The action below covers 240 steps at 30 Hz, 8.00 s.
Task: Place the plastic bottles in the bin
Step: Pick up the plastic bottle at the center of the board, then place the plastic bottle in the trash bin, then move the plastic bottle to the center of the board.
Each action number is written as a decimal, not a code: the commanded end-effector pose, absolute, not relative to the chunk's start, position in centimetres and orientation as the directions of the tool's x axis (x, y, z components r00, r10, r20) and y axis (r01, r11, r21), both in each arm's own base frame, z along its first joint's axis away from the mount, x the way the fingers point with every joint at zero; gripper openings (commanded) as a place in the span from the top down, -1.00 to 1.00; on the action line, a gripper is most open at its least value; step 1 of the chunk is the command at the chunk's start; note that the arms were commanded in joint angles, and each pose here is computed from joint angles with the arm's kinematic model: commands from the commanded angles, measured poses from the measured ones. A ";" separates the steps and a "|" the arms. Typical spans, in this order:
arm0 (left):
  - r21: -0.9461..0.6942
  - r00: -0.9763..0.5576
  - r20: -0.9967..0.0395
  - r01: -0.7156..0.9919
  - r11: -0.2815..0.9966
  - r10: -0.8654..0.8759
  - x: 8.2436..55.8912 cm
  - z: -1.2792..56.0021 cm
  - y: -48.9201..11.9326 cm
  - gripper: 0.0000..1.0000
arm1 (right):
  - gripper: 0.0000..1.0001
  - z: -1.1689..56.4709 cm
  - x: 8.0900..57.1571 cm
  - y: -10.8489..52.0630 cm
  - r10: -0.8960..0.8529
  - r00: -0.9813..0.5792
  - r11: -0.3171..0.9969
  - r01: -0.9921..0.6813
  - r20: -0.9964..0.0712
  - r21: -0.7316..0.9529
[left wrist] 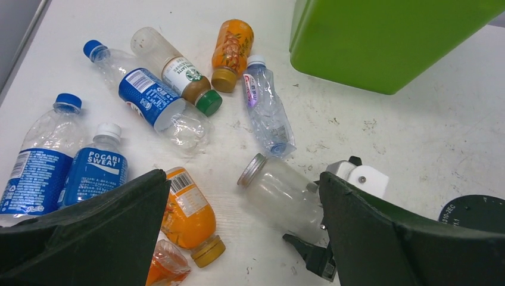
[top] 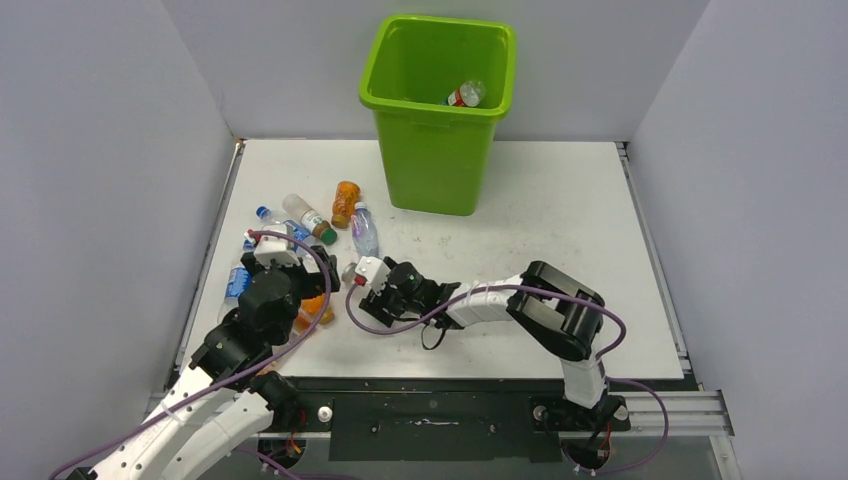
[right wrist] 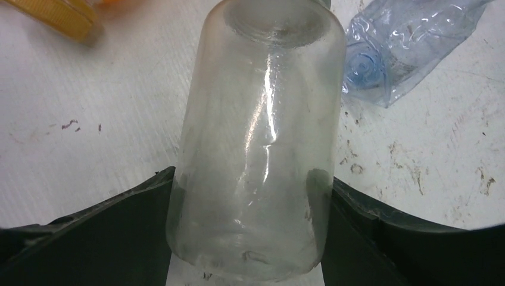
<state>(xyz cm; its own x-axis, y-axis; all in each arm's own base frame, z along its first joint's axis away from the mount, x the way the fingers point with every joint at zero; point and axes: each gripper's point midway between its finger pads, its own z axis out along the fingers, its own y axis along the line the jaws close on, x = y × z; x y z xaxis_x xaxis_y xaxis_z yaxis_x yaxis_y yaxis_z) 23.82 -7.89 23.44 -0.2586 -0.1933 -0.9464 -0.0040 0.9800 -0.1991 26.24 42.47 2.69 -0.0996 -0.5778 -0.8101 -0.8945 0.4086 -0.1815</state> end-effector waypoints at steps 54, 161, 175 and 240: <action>-0.704 -0.498 -0.673 0.658 0.267 -0.548 19.7 31.6 -25.9 -0.69 | 0.46 22.8 14.0 32.7 0.349 -0.032 0.486 -0.848 -0.936 0.211; -0.069 0.396 -0.840 0.598 0.798 -0.370 26.6 59.6 -20.6 1.00 | -0.79 17.5 15.8 25.6 0.236 -0.279 0.737 -0.573 -0.931 0.359; -0.075 0.579 -0.640 0.606 0.792 -0.504 41.1 63.8 -25.2 1.00 | -0.79 16.4 17.0 22.9 0.201 -0.263 0.827 -0.470 -0.943 0.308; -0.373 0.034 -0.926 0.081 0.924 -0.376 23.0 29.5 -6.2 -0.93 | -0.88 7.2 37.3 43.7 0.107 -0.518 0.834 -0.419 -0.849 0.360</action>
<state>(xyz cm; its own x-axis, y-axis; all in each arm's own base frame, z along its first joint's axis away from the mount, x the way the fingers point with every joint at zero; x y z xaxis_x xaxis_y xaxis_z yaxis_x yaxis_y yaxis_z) 23.32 -5.40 28.15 0.0062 -0.3318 -0.9433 0.0231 0.9431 -0.3316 35.14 41.78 5.28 -0.5424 0.0637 -0.8377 -0.4009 0.8567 0.3247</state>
